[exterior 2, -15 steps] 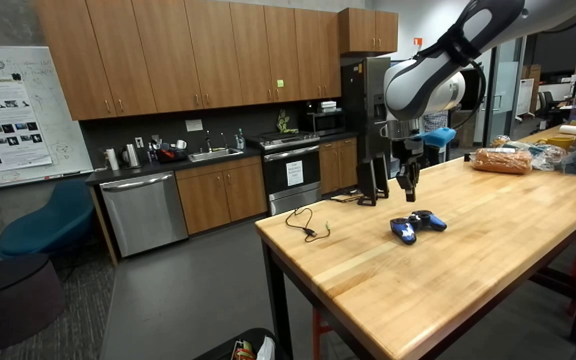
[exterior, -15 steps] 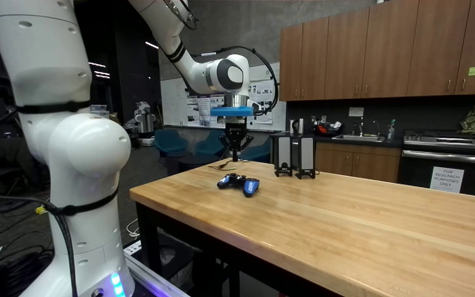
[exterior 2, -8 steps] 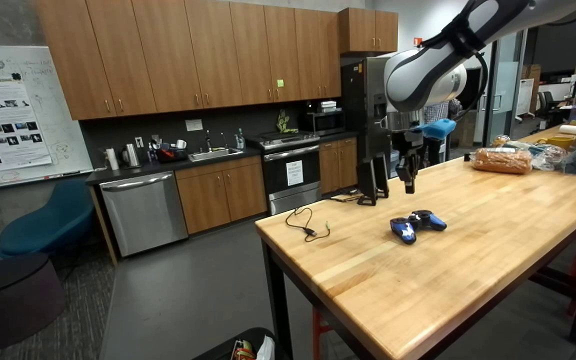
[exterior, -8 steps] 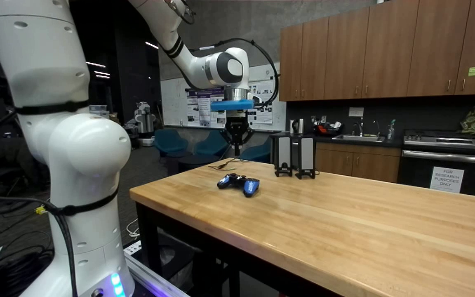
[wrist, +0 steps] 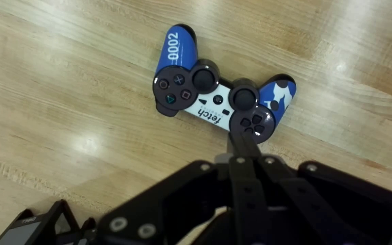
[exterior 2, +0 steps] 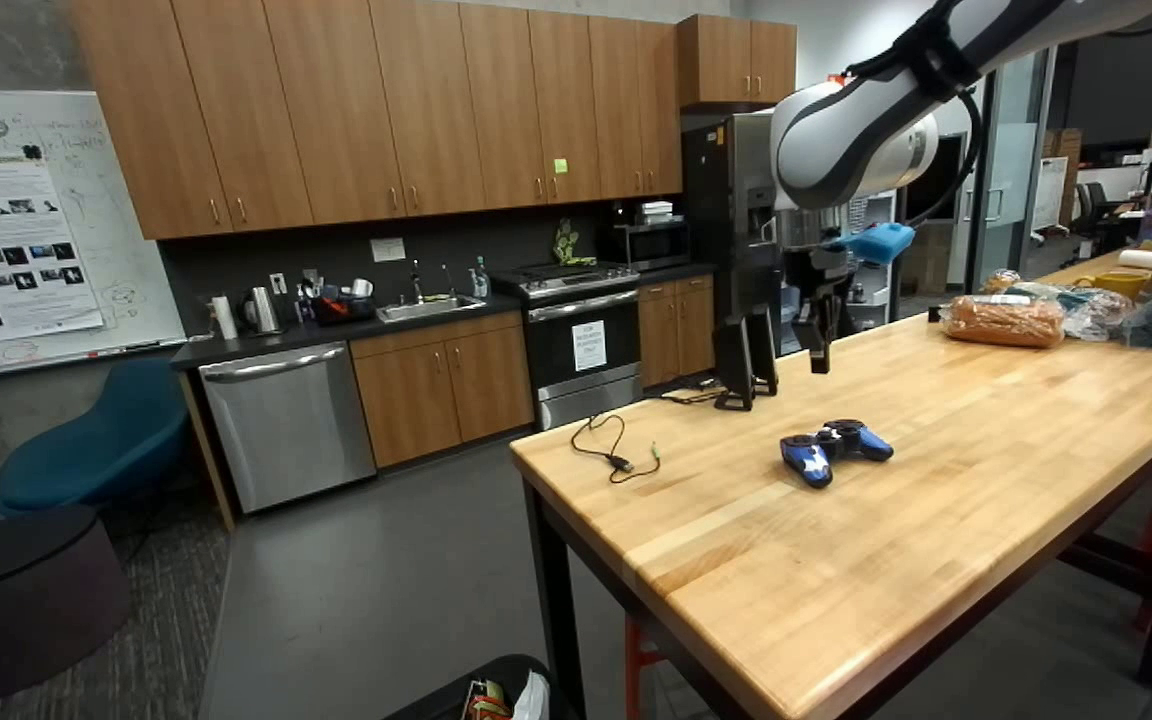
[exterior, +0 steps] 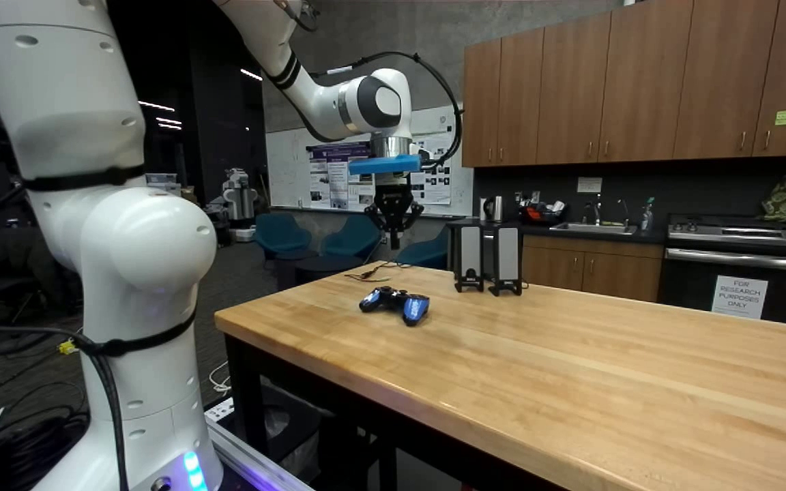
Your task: Press a button on the gaming console.
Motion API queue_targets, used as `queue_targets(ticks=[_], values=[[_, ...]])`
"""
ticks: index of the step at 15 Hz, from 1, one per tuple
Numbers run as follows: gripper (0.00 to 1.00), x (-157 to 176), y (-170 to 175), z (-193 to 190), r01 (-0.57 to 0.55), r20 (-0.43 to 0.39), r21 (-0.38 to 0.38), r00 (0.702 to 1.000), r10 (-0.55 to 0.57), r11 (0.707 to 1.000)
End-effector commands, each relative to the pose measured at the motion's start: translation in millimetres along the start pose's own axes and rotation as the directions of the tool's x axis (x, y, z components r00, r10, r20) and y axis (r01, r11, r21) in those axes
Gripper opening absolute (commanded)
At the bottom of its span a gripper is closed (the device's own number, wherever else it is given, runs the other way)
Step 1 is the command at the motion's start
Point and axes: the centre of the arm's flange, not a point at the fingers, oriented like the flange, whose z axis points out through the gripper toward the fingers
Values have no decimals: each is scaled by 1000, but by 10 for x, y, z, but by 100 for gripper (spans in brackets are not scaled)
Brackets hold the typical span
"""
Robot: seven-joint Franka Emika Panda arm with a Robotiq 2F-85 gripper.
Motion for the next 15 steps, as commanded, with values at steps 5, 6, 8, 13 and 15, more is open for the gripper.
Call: queue_targets(ticks=[5,6,8,13,15], values=[[50,-64,18,-120,-19,-3,-10,1000,19,1000],[58,-64,18,-117,-19,-3,-8,1000,19,1000],[69,-65,21,-113,-18,-4,-4,1000,18,1000],[100,-78,40,-117,-18,-6,-3,1000,18,1000],[100,-80,57,-116,-35,-1,-6,999,35,999]])
